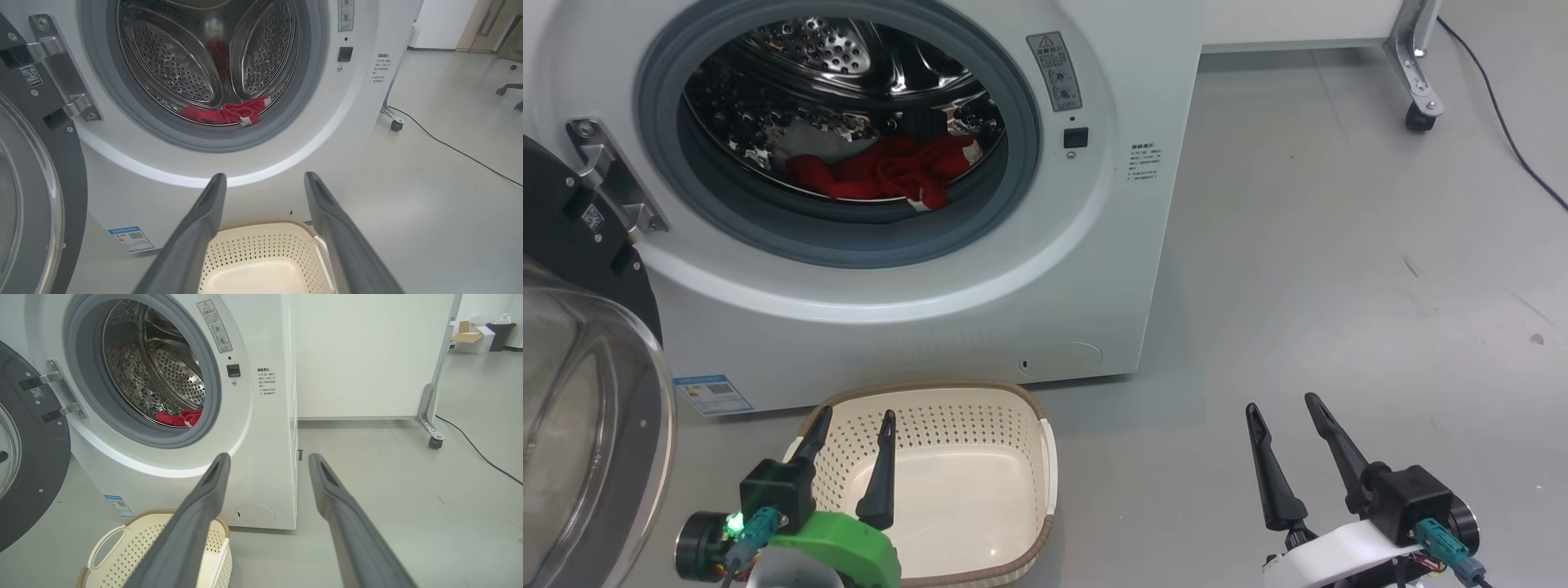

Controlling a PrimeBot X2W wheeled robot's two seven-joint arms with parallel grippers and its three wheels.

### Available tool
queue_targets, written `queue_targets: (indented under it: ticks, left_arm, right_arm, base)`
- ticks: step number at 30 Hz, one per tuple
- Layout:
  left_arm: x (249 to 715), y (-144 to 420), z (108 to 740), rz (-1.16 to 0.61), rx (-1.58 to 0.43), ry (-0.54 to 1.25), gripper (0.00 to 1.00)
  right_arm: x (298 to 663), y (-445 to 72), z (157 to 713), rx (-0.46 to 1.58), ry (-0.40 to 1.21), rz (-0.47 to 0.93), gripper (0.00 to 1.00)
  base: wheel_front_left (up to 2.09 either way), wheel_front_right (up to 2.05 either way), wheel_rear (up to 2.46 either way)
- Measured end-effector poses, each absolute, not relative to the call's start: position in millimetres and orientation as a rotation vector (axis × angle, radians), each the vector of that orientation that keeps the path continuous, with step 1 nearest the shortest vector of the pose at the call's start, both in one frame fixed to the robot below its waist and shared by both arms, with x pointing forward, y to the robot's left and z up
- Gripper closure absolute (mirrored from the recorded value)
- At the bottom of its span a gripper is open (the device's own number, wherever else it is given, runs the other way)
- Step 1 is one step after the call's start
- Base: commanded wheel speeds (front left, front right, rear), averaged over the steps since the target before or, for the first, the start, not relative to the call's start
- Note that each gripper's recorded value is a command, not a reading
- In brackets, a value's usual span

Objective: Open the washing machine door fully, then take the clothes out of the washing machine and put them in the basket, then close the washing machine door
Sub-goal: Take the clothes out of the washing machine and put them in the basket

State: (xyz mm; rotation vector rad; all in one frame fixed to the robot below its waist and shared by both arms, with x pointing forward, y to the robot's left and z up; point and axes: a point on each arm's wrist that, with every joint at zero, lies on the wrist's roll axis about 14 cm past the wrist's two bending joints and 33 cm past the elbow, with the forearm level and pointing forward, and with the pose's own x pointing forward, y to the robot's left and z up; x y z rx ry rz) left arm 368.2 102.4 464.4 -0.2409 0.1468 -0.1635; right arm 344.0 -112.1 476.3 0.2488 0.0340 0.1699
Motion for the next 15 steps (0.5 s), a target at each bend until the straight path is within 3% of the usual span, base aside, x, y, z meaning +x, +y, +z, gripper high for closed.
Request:
queue_targets:
  ticks: [15]
  left_arm:
    - [428,78,441,-0.237,-0.275,0.258,0.0]
  right_arm:
    - [367,-116,464,0.249,0.066,0.164,0.0]
  base:
    - [0.0,0.0,0.0]
